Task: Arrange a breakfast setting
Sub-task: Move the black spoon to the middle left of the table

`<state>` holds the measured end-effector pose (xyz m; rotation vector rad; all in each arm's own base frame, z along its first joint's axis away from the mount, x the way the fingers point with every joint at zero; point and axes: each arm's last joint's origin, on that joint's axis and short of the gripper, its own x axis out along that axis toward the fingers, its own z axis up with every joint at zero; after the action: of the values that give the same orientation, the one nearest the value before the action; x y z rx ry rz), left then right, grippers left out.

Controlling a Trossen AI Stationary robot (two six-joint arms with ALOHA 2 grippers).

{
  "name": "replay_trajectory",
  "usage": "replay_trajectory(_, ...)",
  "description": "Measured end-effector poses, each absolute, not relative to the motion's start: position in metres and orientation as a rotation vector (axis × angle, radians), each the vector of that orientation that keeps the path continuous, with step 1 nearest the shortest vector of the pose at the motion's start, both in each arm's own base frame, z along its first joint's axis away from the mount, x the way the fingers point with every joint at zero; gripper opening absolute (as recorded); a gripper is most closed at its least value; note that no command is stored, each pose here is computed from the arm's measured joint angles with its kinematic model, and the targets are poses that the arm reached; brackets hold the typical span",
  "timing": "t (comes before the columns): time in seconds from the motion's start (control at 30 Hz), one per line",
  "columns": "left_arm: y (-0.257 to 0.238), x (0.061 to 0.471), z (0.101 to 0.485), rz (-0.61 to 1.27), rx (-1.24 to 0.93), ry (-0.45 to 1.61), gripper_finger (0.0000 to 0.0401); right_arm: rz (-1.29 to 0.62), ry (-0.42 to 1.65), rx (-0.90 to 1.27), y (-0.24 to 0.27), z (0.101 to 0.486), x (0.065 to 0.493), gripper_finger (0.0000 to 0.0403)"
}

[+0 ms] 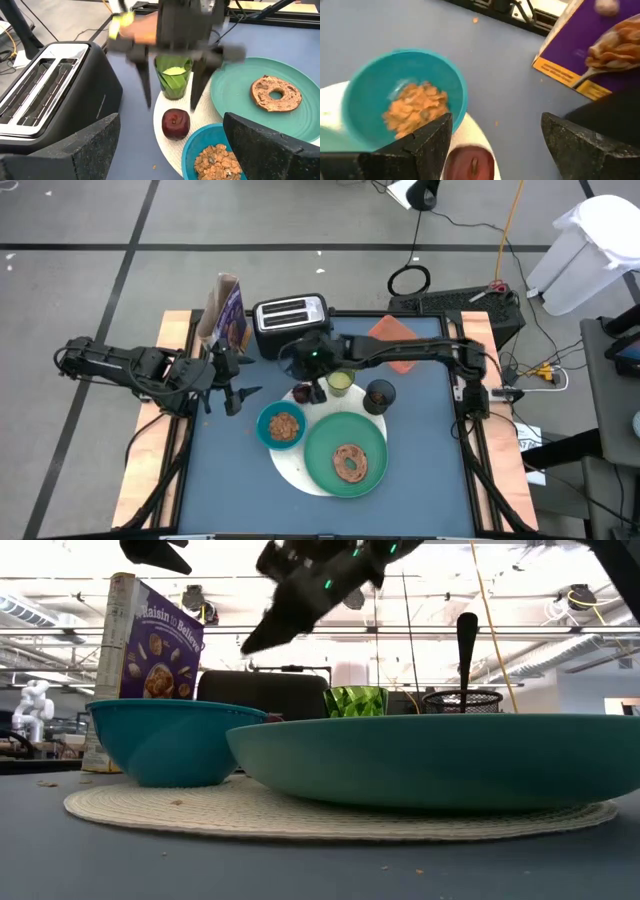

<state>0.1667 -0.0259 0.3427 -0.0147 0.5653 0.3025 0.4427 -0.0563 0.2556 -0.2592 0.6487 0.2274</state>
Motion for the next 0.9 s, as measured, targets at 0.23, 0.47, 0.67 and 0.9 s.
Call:
replay_trajectory(0.23,-0.026,0.167,0.343,0.302,-0.014,0.564,0.0358,0.21,0.637,-0.22,-0.05,0.32,0.397,0.0298)
replay_trajectory(0.47,-0.026,0.167,0.343,0.302,-0.019,0.556,0.0358,0.141,0.643,-0.003,-0.04,0.37,0.346,0.0298)
replay_trajectory(0.67,-0.026,0.168,0.345,0.308,-0.053,0.539,0.0358,0.148,0.697,0.125,-0.016,0.39,0.3,0.0297)
replay_trajectory(0.9,-0.026,0.168,0.345,0.309,-0.055,0.538,0.0358,0.205,0.763,0.227,0.019,0.373,0.249,0.0297)
